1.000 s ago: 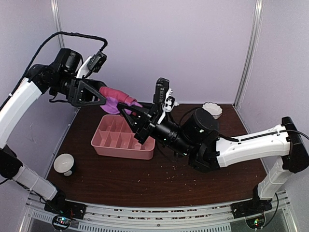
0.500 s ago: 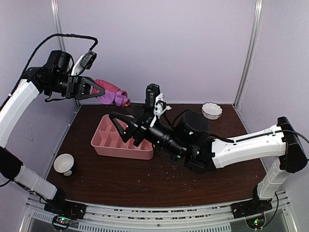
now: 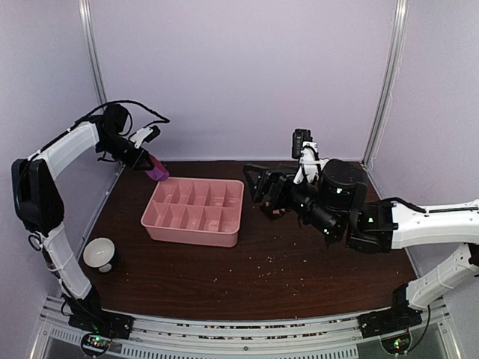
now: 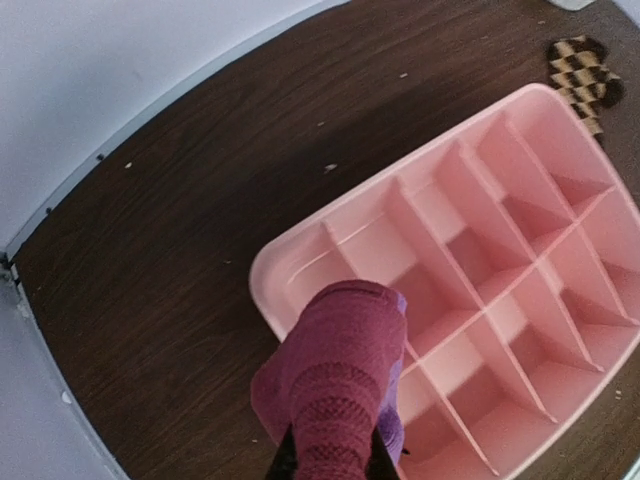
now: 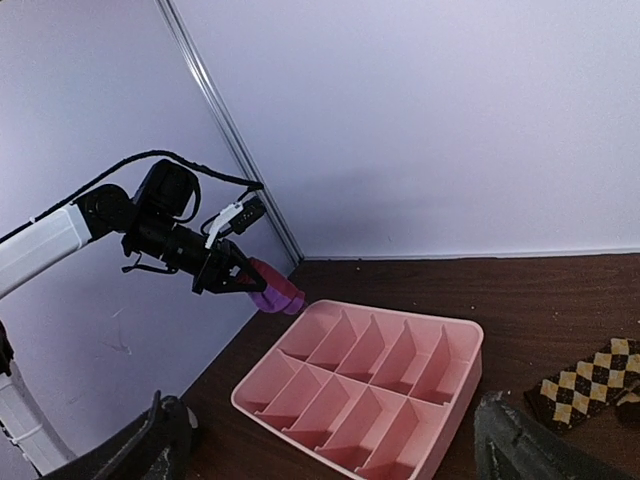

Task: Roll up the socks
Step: Place the sock in the storage box.

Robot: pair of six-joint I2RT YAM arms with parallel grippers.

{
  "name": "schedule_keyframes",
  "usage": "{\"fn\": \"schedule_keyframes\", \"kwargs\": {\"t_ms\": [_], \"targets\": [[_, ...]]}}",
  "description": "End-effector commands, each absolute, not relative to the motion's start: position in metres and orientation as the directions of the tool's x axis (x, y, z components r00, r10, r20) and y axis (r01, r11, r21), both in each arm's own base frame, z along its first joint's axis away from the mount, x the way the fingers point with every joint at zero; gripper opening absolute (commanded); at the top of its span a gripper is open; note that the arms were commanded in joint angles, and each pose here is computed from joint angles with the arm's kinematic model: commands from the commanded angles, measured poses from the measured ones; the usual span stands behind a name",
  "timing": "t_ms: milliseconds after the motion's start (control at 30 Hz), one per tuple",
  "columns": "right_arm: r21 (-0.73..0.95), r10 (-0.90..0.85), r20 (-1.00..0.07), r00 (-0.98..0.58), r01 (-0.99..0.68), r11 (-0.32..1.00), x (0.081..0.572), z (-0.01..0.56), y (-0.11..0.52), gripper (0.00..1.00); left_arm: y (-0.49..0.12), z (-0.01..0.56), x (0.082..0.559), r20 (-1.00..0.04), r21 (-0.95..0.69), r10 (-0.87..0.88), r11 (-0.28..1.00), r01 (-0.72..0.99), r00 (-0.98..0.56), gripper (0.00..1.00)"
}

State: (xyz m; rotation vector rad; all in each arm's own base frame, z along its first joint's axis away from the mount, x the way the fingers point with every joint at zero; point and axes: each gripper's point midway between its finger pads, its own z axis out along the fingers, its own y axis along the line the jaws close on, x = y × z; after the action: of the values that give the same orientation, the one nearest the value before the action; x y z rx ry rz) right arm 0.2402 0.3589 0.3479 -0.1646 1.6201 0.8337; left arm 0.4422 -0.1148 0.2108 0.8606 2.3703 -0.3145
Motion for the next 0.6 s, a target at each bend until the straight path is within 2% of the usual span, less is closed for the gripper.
{"fn": "schedule_keyframes", "kwargs": {"t_ms": [0,267,567], "targets": [[0.324,0.185,-0.923,-0.336,-0.427,0.844,0.246,0.284,0.345,0.97,-0.083,0.209,0.488,-0.574,0.168,0.522,0.829,0.533,-0.631,0.0],[0.307,0.149,-0.912,-0.382,-0.394,0.866,0.246,0.262,0.343,0.9,-0.086,0.172,0.49,-0.52,0.108,0.492,0.848,0.518,-0.698,0.0],[0.312,0.128,-0.903,-0.41,-0.421,0.852,0.243,0.256,0.351,0.86,-0.137,0.198,0.472,-0.603,-0.087,0.411,0.818,0.569,-0.683,0.0]]}}
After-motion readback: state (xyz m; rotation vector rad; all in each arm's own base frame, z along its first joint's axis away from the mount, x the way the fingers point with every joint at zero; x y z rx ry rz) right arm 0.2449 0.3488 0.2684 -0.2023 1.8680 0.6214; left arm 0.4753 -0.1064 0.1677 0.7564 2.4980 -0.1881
